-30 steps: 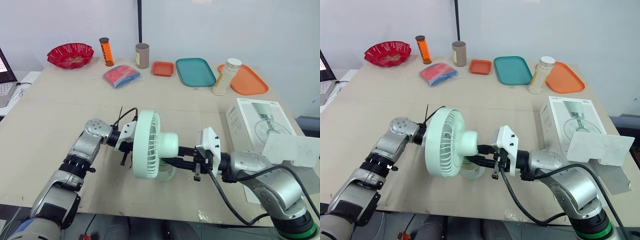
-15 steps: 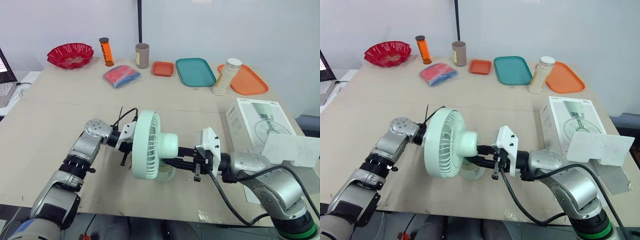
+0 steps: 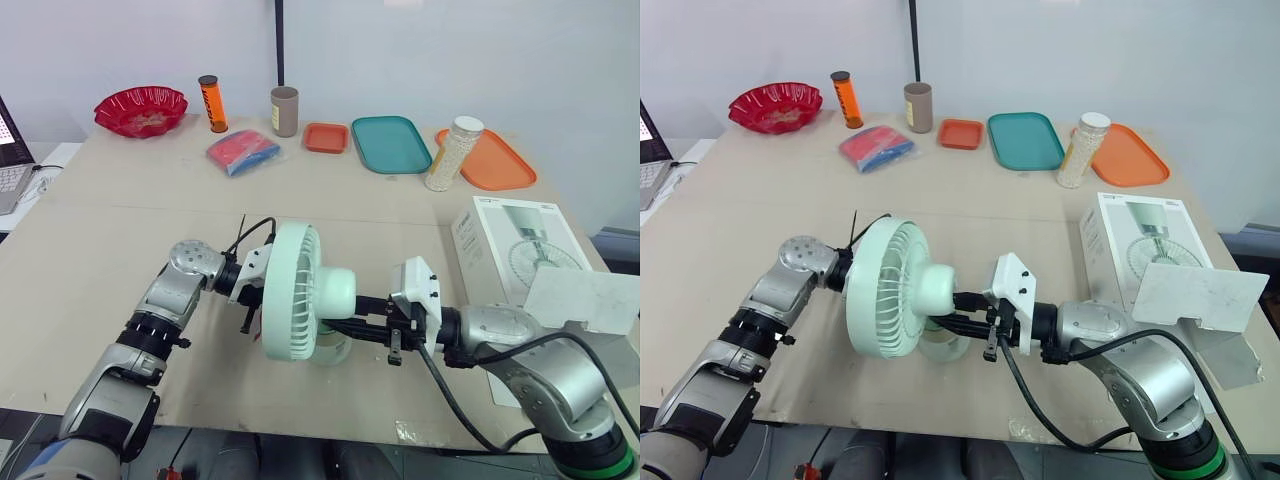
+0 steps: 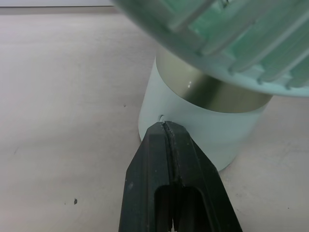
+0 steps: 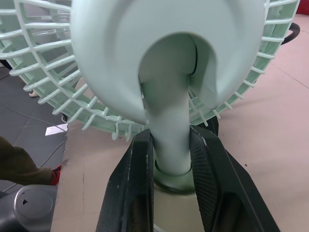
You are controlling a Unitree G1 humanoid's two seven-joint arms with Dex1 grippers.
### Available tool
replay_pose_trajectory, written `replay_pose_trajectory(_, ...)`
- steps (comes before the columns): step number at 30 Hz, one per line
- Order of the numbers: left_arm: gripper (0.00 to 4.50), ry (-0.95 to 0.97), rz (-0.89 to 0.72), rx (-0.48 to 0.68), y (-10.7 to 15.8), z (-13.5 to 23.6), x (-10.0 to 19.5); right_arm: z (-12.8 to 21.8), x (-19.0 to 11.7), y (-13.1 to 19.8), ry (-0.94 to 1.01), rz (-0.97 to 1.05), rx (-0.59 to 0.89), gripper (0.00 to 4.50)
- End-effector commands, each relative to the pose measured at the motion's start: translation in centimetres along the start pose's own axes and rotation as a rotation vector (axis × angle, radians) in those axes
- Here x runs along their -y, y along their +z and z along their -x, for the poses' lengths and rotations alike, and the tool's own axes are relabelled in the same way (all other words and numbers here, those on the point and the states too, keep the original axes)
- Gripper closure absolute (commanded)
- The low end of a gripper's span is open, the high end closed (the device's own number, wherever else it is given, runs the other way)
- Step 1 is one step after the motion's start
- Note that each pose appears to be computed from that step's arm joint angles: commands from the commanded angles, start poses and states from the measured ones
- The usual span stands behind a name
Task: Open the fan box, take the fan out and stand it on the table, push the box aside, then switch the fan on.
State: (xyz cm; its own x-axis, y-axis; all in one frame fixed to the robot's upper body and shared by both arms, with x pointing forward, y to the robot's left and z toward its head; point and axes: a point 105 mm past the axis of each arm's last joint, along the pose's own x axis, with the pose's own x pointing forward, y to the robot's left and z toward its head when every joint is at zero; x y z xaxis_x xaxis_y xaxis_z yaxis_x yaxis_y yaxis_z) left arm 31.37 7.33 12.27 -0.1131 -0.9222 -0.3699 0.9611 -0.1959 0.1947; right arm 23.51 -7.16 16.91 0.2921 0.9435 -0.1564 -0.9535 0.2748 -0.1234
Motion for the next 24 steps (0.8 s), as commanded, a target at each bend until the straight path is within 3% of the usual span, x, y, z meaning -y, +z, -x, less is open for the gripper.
replay_pose_trajectory(1, 4.44, -0.029, -0.048, 0.023, 1.0, -0.5, 0.4, 0.2, -0.2, -0.2, -0.002, -0.001, -0.016, 3.49)
replay_pose_trajectory(12, 4.44, 0.120, -0.010, -0.022, 1.3, 3.2, -1.2, 0.2, 0.4, -0.4, -0.015, 0.009, -0.016, 3.49)
replay_pose_trajectory(24, 4.44, 0.313, 0.026, -0.112, 0.5, 7.9, -1.0, -0.5, 1.2, -1.0, -0.018, 0.043, 0.007, 3.49)
